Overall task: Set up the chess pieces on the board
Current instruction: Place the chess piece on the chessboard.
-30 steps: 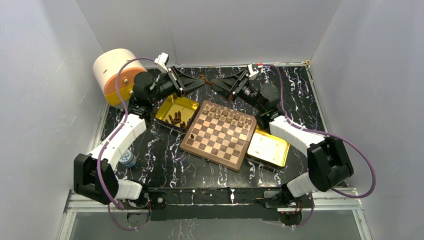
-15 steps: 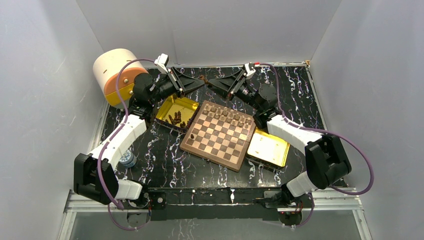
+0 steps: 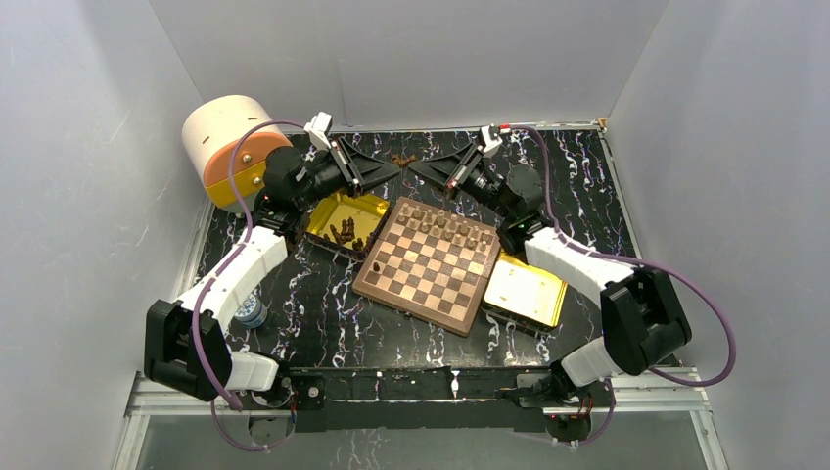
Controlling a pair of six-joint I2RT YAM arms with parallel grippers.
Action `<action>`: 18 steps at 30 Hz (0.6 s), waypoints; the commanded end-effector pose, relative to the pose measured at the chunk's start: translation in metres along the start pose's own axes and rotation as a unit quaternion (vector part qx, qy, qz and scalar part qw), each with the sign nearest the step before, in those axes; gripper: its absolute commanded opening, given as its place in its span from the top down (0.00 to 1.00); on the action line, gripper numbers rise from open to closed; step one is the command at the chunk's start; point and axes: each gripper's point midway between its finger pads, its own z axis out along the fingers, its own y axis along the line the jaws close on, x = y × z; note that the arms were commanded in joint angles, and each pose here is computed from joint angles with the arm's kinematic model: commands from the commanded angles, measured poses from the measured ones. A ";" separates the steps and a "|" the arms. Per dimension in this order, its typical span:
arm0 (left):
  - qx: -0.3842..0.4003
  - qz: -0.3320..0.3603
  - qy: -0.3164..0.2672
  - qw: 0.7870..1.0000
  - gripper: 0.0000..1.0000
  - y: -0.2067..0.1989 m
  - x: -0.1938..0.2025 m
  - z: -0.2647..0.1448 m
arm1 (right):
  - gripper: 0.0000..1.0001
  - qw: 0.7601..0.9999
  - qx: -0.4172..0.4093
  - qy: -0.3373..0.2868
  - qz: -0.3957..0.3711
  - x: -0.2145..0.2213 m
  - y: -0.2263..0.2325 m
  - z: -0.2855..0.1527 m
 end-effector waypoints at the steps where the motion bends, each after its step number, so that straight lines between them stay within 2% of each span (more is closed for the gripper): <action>1: -0.009 0.050 0.001 0.999 0.93 -0.010 0.002 -0.009 | 0.90 0.998 0.020 -0.018 -0.050 -0.003 0.005 -0.010; 8: -0.043 0.075 0.004 0.996 0.93 0.010 0.006 -0.012 | 0.88 0.988 0.103 -0.023 -0.112 -0.003 -0.020 -0.028; 9: -0.040 0.074 0.006 0.996 0.93 0.011 0.007 -0.012 | 0.84 0.987 0.105 -0.018 -0.121 -0.001 -0.020 -0.030; 12: -0.029 0.072 0.013 0.997 0.93 0.010 0.010 -0.011 | 0.63 0.984 0.111 -0.004 -0.136 0.003 -0.017 -0.033; 15: -0.019 0.070 0.019 0.997 0.93 0.008 0.012 -0.010 | 0.47 0.983 0.120 0.005 -0.135 0.005 -0.019 -0.036; 18: -0.012 0.066 0.021 0.998 0.93 0.005 0.013 -0.010 | 0.38 0.985 0.104 0.015 -0.136 0.009 -0.017 -0.036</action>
